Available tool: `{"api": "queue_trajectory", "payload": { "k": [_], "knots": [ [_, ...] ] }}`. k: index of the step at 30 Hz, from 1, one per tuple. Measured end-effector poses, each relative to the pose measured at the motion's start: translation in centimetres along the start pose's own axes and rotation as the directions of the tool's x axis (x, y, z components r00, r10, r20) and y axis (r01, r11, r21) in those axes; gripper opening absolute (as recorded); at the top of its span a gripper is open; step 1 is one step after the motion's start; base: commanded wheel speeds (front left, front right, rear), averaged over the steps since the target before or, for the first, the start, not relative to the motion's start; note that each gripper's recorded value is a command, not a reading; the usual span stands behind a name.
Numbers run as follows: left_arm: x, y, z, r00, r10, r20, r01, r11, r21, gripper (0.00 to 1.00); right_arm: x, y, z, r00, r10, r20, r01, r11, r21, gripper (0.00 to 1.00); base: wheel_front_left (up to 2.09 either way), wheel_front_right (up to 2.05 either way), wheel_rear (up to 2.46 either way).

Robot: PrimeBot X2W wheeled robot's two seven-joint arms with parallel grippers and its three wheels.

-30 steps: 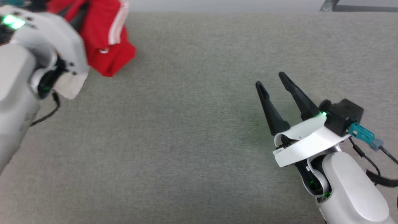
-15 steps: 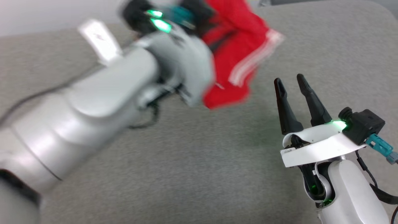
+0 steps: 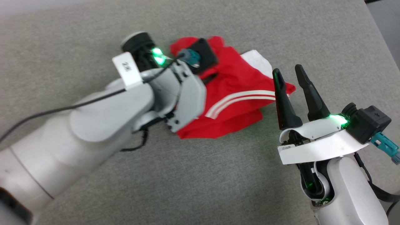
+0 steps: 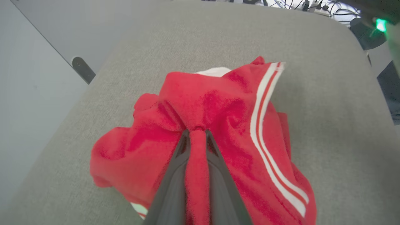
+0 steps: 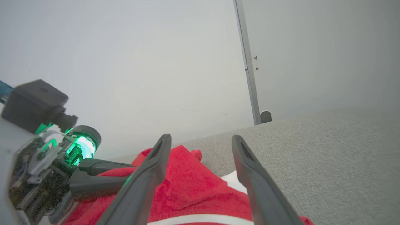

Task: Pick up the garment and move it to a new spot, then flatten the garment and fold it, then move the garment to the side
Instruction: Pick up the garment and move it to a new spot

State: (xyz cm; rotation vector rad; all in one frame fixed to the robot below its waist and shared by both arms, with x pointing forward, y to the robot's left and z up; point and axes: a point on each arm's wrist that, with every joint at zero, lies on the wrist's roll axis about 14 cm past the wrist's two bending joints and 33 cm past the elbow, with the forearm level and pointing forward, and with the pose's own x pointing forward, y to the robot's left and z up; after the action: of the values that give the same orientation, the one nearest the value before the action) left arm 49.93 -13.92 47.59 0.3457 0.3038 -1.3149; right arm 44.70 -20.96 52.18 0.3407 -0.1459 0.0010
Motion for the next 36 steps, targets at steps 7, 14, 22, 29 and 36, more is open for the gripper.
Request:
{"api": "queue_trajectory", "payload": {
  "k": [7,14,22,29,36],
  "knots": [
    [0.1,2.2,-3.8,0.991,0.051,-0.125,-0.047,0.998,0.034,0.00,-0.5,-1.1,-0.4,0.999,-0.036,-0.014,0.036,0.999,-0.002,1.00,0.00,0.00,0.00],
    [0.1,1.6,-6.9,0.970,0.040,-0.238,-0.033,0.999,0.032,0.00,0.0,-0.6,-0.7,1.000,-0.016,-0.020,0.017,1.000,0.007,1.00,0.00,0.00,0.00],
    [0.0,2.0,-7.4,0.970,0.044,-0.241,-0.049,0.999,-0.015,0.07,0.1,-0.5,-0.4,1.000,-0.012,-0.012,0.012,1.000,0.005,1.00,0.00,0.00,0.00],
    [-0.4,2.1,-5.9,0.982,0.059,-0.179,-0.073,0.995,-0.072,1.00,0.0,-0.3,-0.1,1.000,-0.007,-0.003,0.007,1.000,-0.007,1.00,0.00,0.00,0.00],
    [-2.7,3.0,-1.6,0.991,0.133,0.015,-0.127,0.971,-0.205,1.00,-0.5,0.3,-0.1,1.000,0.023,-0.017,-0.024,0.999,-0.035,1.00,0.00,0.00,0.00]
  ]
}}
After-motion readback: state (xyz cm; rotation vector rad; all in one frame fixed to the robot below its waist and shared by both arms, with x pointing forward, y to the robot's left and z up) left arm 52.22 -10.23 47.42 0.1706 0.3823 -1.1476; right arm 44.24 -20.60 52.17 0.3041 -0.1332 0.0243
